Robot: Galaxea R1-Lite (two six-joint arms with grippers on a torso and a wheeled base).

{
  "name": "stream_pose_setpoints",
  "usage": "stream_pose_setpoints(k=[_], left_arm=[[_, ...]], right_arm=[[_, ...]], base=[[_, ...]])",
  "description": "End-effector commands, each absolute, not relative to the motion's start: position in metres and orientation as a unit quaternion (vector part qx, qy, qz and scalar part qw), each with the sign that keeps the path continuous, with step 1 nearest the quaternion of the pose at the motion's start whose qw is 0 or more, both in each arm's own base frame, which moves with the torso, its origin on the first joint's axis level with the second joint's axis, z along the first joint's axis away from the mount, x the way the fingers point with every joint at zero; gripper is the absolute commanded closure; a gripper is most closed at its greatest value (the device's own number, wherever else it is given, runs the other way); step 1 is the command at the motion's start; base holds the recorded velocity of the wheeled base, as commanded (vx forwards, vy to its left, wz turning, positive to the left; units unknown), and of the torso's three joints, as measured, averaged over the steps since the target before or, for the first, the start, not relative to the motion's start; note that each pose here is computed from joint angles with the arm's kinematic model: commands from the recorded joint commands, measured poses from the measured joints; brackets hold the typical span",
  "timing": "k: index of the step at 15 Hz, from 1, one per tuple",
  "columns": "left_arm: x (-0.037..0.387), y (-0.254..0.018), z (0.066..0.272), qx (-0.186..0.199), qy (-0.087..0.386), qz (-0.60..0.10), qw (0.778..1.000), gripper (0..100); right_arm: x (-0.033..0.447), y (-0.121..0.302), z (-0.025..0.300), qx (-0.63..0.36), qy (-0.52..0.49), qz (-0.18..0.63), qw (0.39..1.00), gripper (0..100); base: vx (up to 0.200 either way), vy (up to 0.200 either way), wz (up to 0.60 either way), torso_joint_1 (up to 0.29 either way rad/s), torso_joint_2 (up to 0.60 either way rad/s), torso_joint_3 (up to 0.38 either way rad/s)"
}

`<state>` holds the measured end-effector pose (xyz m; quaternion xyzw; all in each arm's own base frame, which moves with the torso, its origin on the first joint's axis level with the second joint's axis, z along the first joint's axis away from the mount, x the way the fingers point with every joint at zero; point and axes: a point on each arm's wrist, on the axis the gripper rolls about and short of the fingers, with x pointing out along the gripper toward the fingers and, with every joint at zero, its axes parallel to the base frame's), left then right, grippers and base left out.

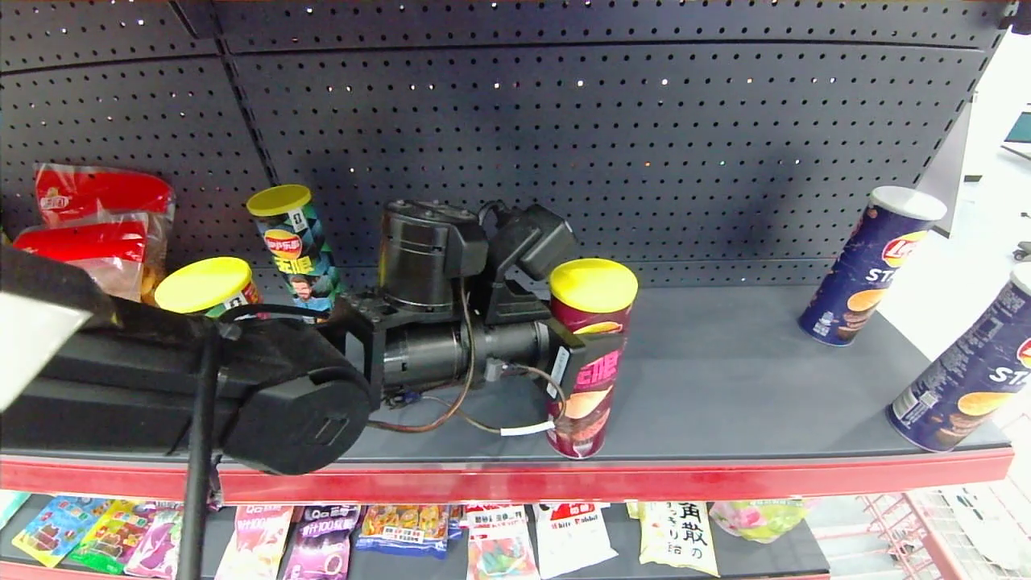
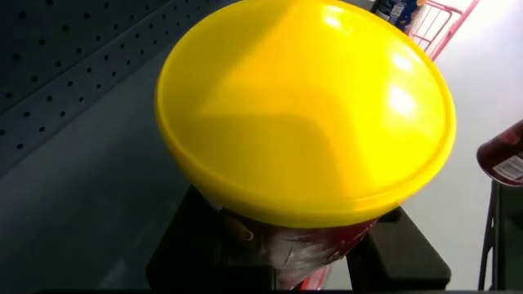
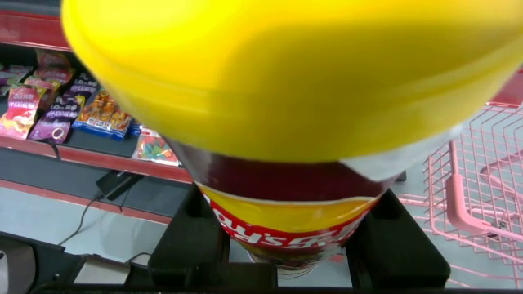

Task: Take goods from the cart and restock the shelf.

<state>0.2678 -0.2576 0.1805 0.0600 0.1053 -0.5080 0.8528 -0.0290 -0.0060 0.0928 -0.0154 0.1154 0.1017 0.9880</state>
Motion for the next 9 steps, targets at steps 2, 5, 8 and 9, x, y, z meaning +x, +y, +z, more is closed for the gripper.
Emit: stream_pose_setpoints(k=[2, 5, 8, 9], left_arm=[[0.2589, -0.2501, 0.1824, 0.050, 0.115, -0.507, 0.853, 100], [0.2577, -0.2497, 0.1833, 0.047, 0.116, -0.507, 0.853, 100], [0.2574, -0.2502, 0.1823, 0.051, 0.115, -0.509, 0.852, 100], [0.2577, -0.2505, 0.1822, 0.051, 0.115, -0.509, 0.852, 100]], right_arm=[[-0.0289, -0.0059, 0.0929, -0.016, 0.116, 0.102, 0.988, 100], [-0.0289, -0.0059, 0.0929, -0.016, 0.116, 0.102, 0.988, 100], [-0.0289, -0.0060, 0.0929, -0.017, 0.116, 0.102, 0.988, 100], [-0.0289, -0.0060, 0.0929, -0.017, 0.116, 0.102, 0.988, 100]], base=[[0.000, 0.000, 0.00, 0.000, 0.00, 0.000], [0.000, 0.000, 0.00, 0.000, 0.00, 0.000], [0.000, 0.000, 0.00, 0.000, 0.00, 0.000], [0.000, 0.000, 0.00, 0.000, 0.00, 0.000]])
